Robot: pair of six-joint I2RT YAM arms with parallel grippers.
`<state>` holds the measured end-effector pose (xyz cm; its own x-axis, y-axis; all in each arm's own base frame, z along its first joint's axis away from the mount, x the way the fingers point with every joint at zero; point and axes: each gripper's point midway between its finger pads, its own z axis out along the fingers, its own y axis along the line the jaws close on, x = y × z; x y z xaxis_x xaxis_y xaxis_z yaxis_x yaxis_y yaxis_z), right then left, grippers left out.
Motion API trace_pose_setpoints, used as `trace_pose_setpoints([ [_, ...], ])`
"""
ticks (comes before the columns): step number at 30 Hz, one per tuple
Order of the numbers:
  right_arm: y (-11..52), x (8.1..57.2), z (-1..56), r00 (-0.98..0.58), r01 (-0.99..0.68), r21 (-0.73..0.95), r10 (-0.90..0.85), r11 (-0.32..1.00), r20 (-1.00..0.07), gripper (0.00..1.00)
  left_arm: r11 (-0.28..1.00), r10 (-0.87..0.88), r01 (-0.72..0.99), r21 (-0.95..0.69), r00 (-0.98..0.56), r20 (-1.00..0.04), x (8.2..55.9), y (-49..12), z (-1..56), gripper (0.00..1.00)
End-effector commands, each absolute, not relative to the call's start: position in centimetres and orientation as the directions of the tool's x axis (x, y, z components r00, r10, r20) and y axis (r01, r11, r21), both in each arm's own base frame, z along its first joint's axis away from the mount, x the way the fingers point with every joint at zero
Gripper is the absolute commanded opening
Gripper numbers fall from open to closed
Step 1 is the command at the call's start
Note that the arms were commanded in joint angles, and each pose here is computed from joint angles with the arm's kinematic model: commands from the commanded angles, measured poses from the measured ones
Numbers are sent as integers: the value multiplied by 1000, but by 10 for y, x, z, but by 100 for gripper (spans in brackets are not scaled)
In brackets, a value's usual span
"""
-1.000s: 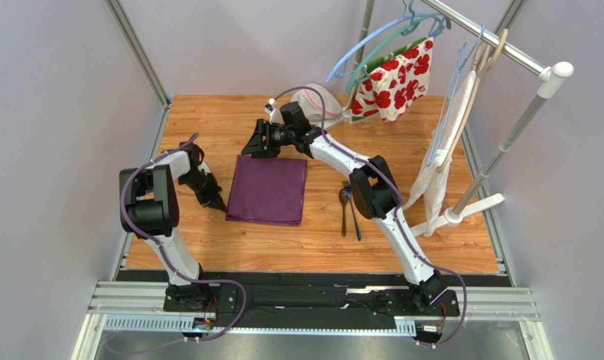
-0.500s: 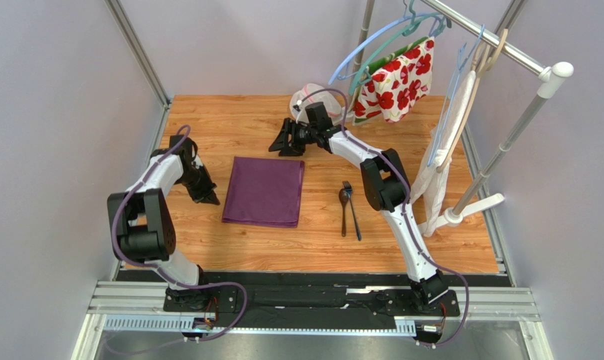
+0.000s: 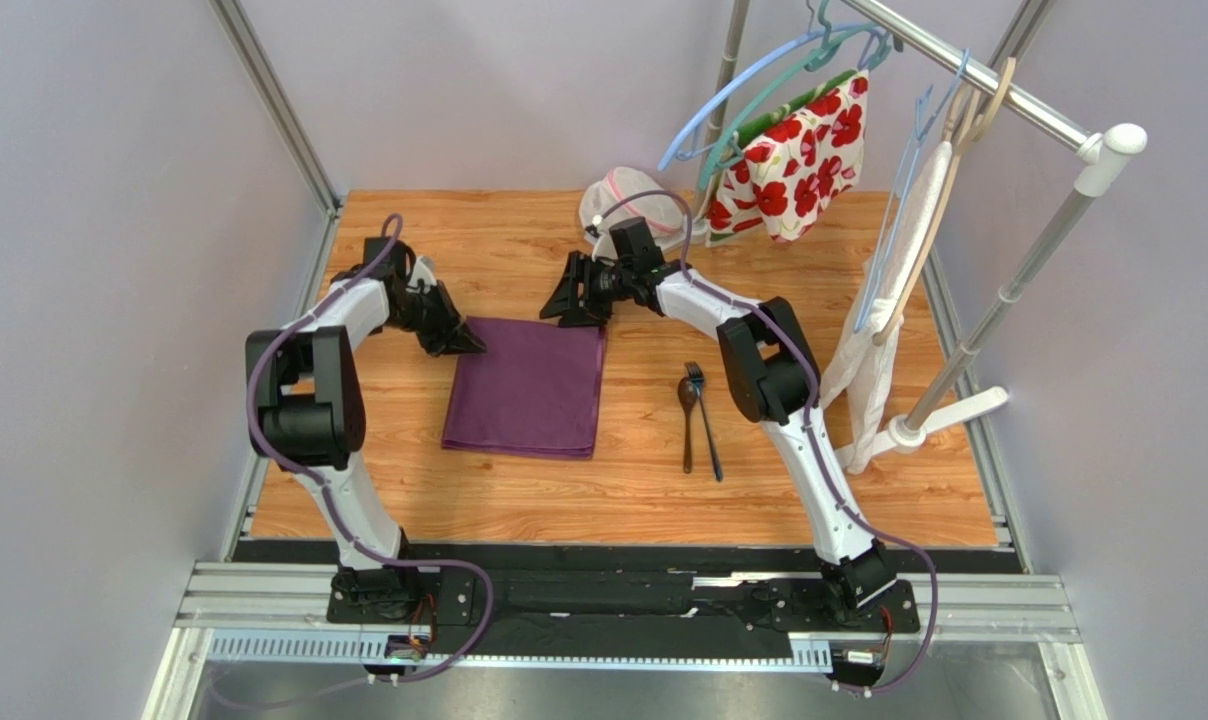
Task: Fold the napkin into a case and place the utensils inside
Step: Smooth out the square-folded napkin at the center of the board.
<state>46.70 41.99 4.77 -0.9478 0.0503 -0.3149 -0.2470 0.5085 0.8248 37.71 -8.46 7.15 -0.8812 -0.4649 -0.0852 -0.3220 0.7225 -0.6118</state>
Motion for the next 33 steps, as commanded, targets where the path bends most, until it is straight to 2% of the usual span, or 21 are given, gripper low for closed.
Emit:
trace_pose_setpoints([
  [1,418,478,89,-905,-330,782,59,529,-422,57,706,-481,-228,-671,-849,-218,429,-82,101,0],
  [5,436,476,110,-895,-355,794,67,494,-441,58,703,-496,-322,-634,-861,-114,429,-73,71,0],
  [12,457,459,125,-886,-389,791,45,473,-462,60,736,-526,-448,-507,-850,-12,409,-55,23,0],
  [19,461,452,102,-910,-350,813,36,466,-413,60,752,-543,-480,-451,-840,-12,408,-45,20,0],
  [21,458,453,99,-912,-344,816,41,465,-408,60,750,-548,-506,-426,-836,30,401,-43,14,0],
  [28,434,471,79,-921,-311,832,72,460,-383,60,757,-560,-540,-369,-826,61,394,-36,9,0],
  [33,411,474,52,-940,-250,846,91,471,-329,60,757,-569,-552,-350,-820,64,393,-32,7,0],
])
